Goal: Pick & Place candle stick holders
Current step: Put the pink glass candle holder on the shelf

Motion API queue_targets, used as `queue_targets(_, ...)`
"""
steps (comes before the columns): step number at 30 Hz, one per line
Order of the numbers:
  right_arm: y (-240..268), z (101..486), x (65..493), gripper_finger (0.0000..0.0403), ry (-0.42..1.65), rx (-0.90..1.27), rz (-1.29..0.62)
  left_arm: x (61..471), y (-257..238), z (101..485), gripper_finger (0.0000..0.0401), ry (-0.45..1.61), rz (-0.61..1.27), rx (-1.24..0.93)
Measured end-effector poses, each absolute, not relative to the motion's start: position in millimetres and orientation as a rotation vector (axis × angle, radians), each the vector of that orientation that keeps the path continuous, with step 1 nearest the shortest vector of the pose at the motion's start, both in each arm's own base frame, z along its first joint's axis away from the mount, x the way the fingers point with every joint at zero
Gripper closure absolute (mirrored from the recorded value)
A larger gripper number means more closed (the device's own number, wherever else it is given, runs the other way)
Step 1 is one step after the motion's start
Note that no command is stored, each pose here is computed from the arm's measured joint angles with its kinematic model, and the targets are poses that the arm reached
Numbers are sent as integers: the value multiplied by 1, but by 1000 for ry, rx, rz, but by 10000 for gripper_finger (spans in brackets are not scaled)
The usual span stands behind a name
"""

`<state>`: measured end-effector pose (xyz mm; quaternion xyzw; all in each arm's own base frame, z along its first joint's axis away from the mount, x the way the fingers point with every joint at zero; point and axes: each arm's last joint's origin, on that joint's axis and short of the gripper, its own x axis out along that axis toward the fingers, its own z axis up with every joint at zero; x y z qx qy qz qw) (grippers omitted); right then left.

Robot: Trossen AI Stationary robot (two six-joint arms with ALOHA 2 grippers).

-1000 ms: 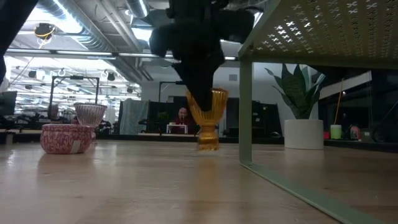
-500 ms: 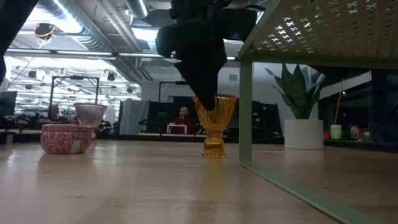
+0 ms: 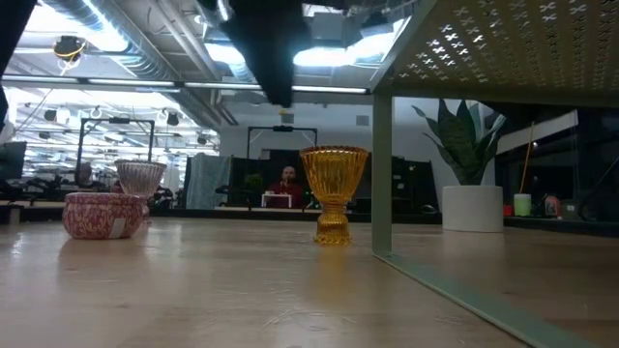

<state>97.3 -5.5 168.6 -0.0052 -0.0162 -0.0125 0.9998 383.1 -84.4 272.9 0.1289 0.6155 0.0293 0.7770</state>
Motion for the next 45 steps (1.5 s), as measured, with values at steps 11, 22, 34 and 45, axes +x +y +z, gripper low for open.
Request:
queue_targets(11, -5, 169, 97, 20, -32, -10, -25, 321, -64, 286, 209, 1427, 524, -95)
queue_targets(22, -6, 169, 97, 20, -32, -10, -25, 257, -31, 274, 207, 1473, 727, -223)
queue_targets(34, -5, 169, 97, 20, -32, -10, -25, 234, 7, 250, 207, 1608, 712, -140)
queue_targets(45, -6, 169, 97, 20, -32, -11, -25, 232, 17, 224, 208, 1636, 611, -86)
